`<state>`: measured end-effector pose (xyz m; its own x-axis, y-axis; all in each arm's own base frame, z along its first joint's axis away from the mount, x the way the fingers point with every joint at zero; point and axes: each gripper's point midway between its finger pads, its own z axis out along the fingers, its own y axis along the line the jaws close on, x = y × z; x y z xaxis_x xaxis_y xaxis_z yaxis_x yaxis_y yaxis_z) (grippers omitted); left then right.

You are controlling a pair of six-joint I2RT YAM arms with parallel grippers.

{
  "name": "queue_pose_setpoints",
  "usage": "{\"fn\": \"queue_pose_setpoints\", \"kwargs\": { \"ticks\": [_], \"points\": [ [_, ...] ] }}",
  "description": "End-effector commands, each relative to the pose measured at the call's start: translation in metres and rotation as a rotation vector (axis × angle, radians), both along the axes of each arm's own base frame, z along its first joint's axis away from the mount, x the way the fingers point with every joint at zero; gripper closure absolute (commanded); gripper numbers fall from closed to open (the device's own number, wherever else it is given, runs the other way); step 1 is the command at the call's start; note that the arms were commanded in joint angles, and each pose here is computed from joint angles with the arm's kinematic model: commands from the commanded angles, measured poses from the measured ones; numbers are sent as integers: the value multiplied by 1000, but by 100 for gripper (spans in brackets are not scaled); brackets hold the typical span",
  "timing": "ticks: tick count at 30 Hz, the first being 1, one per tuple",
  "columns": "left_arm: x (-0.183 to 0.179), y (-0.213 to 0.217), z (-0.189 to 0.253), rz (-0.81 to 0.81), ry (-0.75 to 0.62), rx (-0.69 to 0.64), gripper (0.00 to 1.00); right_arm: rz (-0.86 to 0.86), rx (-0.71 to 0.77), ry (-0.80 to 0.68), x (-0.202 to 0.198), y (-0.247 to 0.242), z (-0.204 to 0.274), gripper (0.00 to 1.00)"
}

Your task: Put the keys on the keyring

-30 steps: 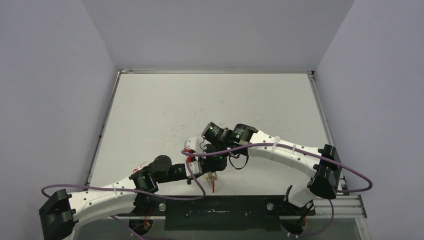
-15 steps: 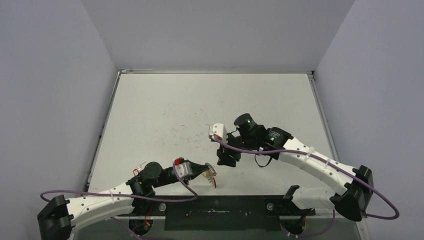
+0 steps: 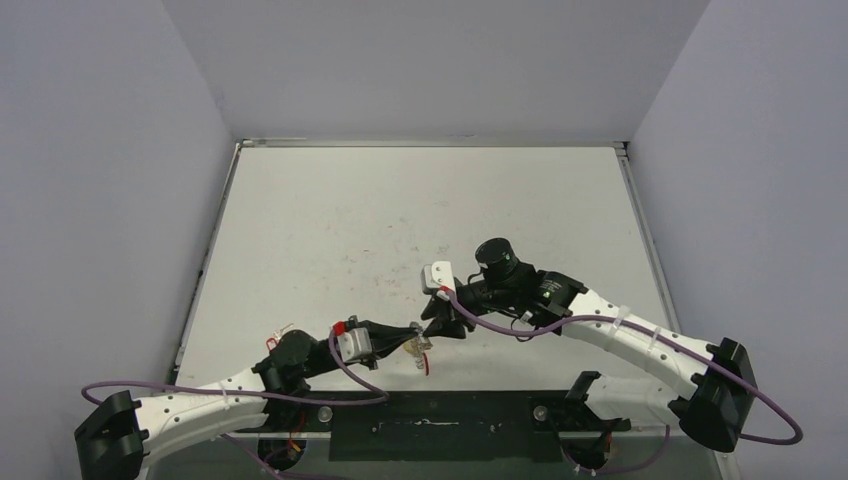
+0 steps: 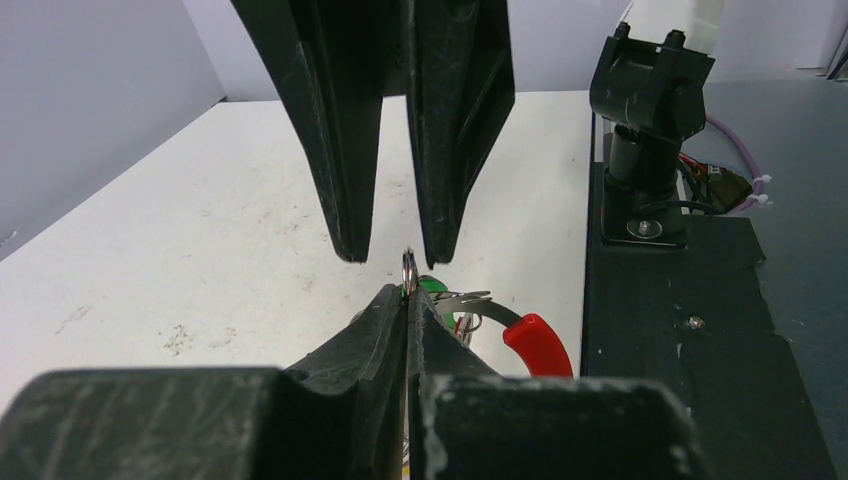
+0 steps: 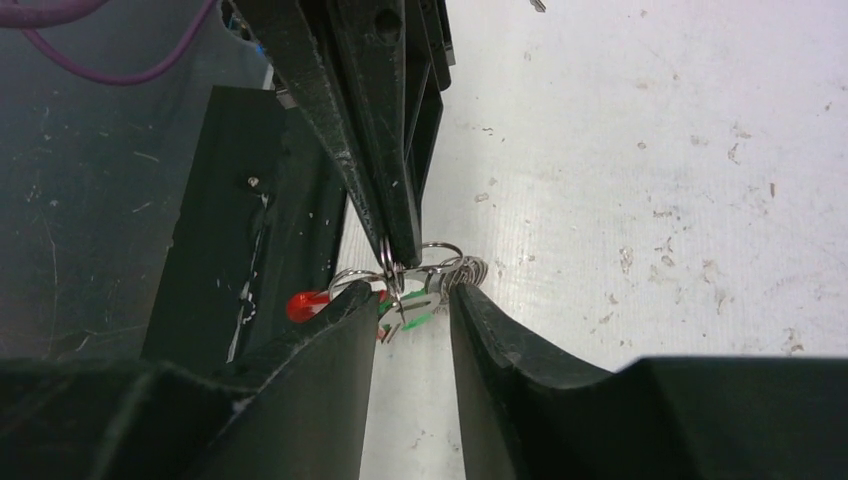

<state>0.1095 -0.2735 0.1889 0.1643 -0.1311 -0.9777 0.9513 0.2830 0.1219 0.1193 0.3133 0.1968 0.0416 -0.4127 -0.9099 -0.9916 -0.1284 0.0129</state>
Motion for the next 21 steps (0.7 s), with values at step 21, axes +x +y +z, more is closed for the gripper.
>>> {"fn": "queue_pose_setpoints", "kwargs": {
  "ticks": [21],
  "points": [
    [4, 5, 22, 39, -13, -17, 72, -60, -157, 57, 6, 1, 1, 100]
  ]
}}
